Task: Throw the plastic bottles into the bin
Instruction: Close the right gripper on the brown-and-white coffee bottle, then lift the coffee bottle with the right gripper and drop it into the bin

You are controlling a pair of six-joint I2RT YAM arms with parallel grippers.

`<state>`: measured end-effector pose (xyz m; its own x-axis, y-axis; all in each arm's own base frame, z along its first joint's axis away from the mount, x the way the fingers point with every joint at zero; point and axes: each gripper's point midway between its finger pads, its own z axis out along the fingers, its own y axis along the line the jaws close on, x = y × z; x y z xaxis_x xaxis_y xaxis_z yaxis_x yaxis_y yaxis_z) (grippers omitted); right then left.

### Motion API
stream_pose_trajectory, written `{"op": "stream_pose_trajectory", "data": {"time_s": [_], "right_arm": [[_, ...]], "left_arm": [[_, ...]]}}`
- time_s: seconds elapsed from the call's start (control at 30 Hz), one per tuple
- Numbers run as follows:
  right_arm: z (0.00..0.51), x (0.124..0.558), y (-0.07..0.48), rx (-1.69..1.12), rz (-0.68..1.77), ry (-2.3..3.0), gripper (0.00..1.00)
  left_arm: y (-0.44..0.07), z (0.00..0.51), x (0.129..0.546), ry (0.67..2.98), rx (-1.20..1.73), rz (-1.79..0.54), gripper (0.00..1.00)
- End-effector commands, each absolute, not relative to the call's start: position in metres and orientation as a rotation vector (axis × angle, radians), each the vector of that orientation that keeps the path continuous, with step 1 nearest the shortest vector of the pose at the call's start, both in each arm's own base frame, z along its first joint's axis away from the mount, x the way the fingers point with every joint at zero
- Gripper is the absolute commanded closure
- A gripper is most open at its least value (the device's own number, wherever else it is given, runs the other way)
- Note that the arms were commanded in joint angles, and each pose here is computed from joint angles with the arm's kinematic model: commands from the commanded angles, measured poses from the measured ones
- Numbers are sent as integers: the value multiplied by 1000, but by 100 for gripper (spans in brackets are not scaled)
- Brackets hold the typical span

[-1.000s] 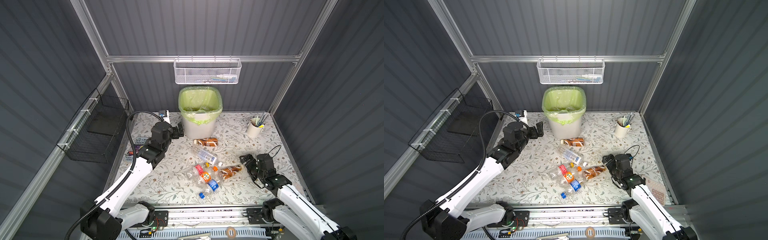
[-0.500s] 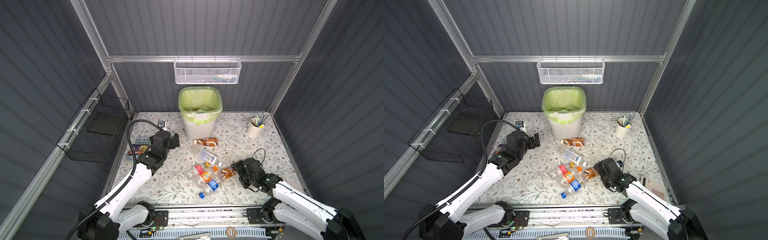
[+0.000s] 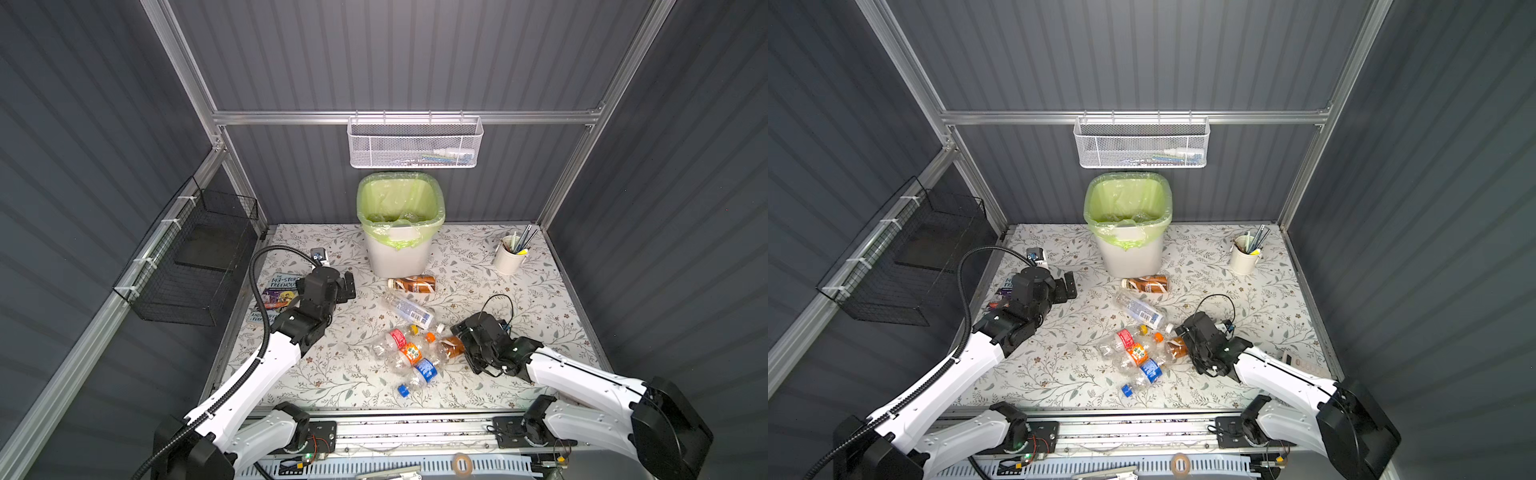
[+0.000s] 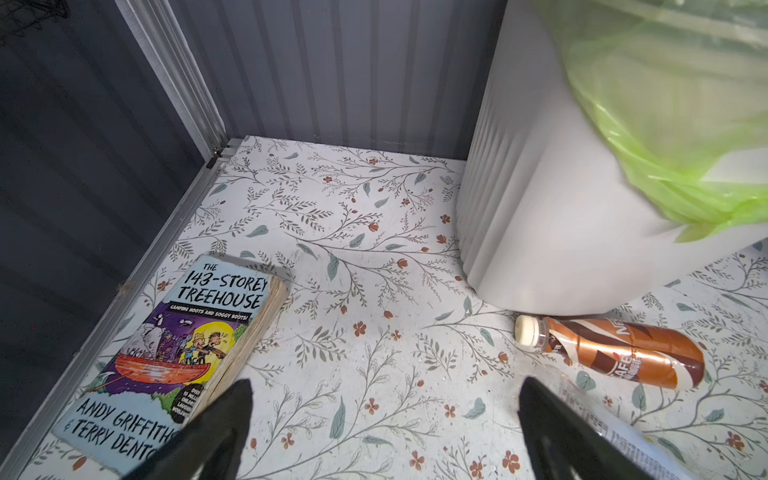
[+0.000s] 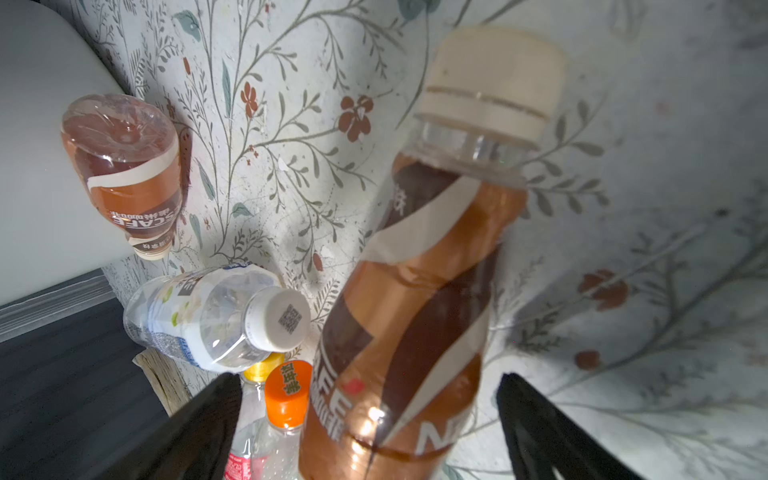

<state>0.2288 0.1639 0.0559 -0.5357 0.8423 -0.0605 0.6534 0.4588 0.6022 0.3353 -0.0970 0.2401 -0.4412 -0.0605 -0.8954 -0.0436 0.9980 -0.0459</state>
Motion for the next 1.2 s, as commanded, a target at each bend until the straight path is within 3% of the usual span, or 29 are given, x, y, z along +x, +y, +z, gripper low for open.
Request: {"op": "stream_pose_trajectory", "data": {"time_s": [0.0, 0.3, 0.8, 1.03, 1.17], "right_arm": [[58, 233, 162, 1328, 754, 2309, 6], [43, 233, 168, 1358, 703, 2343, 19], [42, 244, 138, 1379, 642, 2183, 50], [92, 265, 120, 1199, 661, 2050, 49], [149, 283, 103, 987, 603, 1975, 48]], "left_arm": [[-88, 239, 329, 2028, -112, 7, 0], [-86, 238, 329, 2029, -124, 12, 0], [-87, 232, 329, 2045, -141, -3, 0], [-87, 225, 328, 2056, -152, -8, 0], [-87, 218, 327, 2084, -144, 0, 0]]}}
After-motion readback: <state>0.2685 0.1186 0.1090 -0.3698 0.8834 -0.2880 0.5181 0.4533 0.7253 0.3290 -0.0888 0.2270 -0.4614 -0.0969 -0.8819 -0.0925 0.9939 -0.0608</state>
